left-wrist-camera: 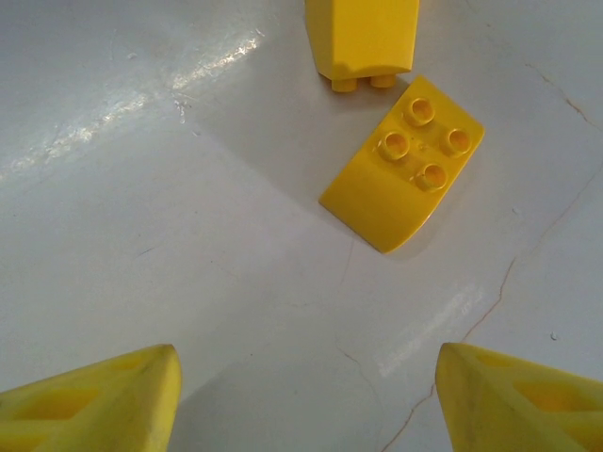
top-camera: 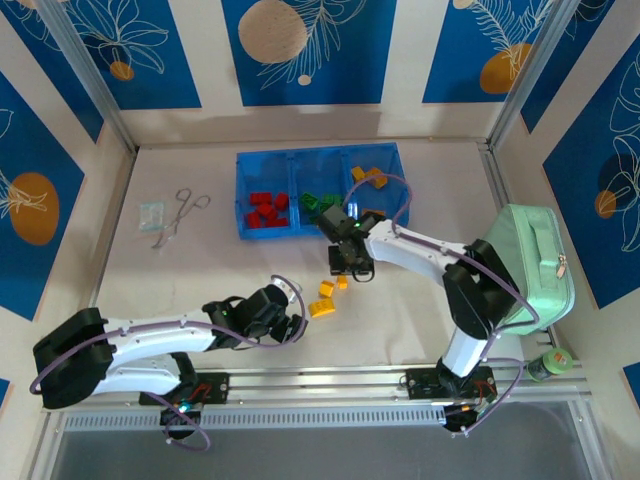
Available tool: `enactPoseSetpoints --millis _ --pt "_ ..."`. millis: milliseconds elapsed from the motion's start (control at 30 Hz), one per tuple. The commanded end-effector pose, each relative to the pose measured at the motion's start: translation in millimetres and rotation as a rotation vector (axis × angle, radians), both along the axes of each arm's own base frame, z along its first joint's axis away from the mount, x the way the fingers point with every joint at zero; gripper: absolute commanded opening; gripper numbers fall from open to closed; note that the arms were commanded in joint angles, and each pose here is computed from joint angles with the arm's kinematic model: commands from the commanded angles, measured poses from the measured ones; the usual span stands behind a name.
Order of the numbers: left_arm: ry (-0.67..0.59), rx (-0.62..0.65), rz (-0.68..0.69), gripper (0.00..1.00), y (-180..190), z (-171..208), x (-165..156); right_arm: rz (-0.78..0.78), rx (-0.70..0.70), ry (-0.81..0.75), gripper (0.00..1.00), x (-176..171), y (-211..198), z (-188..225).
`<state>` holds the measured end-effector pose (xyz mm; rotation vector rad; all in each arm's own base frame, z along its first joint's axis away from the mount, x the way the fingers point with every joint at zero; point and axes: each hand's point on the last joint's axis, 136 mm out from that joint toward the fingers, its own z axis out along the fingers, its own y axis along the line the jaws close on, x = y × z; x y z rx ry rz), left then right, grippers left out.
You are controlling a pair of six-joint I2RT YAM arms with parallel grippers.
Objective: Sort the legos into containers by color
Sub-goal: Pick up the lego from the center of the table.
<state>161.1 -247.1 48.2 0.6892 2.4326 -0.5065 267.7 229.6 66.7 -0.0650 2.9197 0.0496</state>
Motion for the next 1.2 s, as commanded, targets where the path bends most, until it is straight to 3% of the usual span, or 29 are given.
enactPoseSetpoints --millis 0,200,367,633,967,1167 --pt "-0.014 -0.003 -0.004 0.72 -4 3 1 -0.008 0.002 0.048 0.43 -7 9 -15" --pt "-0.009 0.002 0.007 0.72 1 -2 -1 -0.009 -0.021 0.081 0.38 -12 10 -32" --pt "-0.008 0.003 0.012 0.72 2 -4 -1 -0.009 -0.025 0.063 0.26 -10 7 -26" --pt "-0.010 0.001 0.005 0.72 -1 -3 0 -0.026 -0.017 -0.008 0.25 6 -7 7" --pt "-0.014 0.003 0.006 0.72 0 0 -1 -0.137 0.098 -0.149 0.25 94 -60 73" --pt "-0.017 0.008 0.006 0.72 -1 4 -1 -0.192 0.076 -0.189 0.25 158 -80 83"
